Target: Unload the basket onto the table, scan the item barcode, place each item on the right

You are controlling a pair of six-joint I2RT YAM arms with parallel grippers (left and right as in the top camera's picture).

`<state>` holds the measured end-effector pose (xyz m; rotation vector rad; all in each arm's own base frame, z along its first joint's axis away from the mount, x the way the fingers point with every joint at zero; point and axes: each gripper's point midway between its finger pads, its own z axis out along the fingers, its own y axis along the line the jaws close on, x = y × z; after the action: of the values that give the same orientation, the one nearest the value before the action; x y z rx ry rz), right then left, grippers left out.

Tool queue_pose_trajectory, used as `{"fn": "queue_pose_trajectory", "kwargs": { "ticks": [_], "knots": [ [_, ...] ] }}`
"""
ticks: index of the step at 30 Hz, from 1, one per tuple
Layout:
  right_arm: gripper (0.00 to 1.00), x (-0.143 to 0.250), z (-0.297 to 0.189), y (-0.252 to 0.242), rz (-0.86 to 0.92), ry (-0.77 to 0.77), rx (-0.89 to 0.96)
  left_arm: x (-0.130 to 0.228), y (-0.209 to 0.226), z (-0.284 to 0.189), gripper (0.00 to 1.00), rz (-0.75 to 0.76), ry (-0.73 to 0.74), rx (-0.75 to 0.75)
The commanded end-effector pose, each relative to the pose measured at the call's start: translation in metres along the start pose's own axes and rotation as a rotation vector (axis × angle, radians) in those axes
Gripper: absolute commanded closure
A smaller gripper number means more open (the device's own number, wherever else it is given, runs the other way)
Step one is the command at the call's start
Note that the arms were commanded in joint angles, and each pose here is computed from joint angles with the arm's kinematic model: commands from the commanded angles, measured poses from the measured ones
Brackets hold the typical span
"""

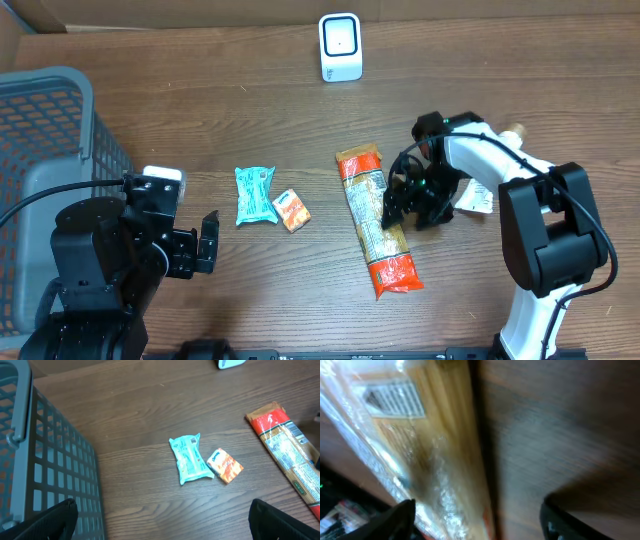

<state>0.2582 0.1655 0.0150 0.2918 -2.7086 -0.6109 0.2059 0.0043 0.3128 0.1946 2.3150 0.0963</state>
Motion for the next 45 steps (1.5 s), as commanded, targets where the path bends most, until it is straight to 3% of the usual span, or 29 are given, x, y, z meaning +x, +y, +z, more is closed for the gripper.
{"fn": "queue_pose_trajectory", "kwargs": {
  "ticks": [1, 6, 8, 11, 14, 21, 32, 36, 43, 45],
  "knots": [
    [0.22, 0.003, 0.007, 0.013, -0.022, -0.018, -0.092, 0.000, 0.002, 0.000, 0.00, 0.020, -0.001, -0.012],
    [0.33, 0.009, 0.022, 0.013, -0.025, -0.009, -0.115, 0.000, 0.002, 0.000, 0.00, 0.020, -0.001, -0.012],
    [0.49, 0.011, 0.026, 0.013, -0.026, -0.005, -0.113, 0.000, 0.002, 0.000, 0.00, 0.020, -0.001, -0.012],
    [0.85, 0.010, 0.029, 0.014, -0.036, -0.011, -0.112, 0.000, 0.002, 0.000, 0.00, 0.020, -0.001, -0.012],
    [0.91, 0.006, 0.025, 0.016, -0.048, -0.034, -0.121, -0.001, 0.002, 0.000, 0.00, 0.020, -0.001, -0.012],
    [0.96, -0.015, -0.021, 0.025, -0.028, -0.173, -0.046, -0.001, 0.002, 0.000, 0.00, 0.020, -0.001, -0.012],
    [0.96, 0.003, -0.122, -0.019, 0.208, -0.347, 0.707, 0.000, 0.002, 0.000, 0.00, 0.020, -0.001, -0.012],
    [0.96, 0.012, -0.114, -0.015, 0.172, -0.309, 0.845, -0.001, 0.002, 0.000, 0.00, 0.020, -0.001, -0.012],
    [0.96, 0.001, -0.065, 0.008, 0.065, -0.234, 0.850, -0.001, 0.002, 0.000, 0.00, 0.020, -0.001, -0.012],
    [0.92, 0.000, -0.045, 0.021, 0.031, -0.202, 0.803, -0.001, 0.002, 0.000, 0.00, 0.020, -0.001, -0.012]
  ]
}}
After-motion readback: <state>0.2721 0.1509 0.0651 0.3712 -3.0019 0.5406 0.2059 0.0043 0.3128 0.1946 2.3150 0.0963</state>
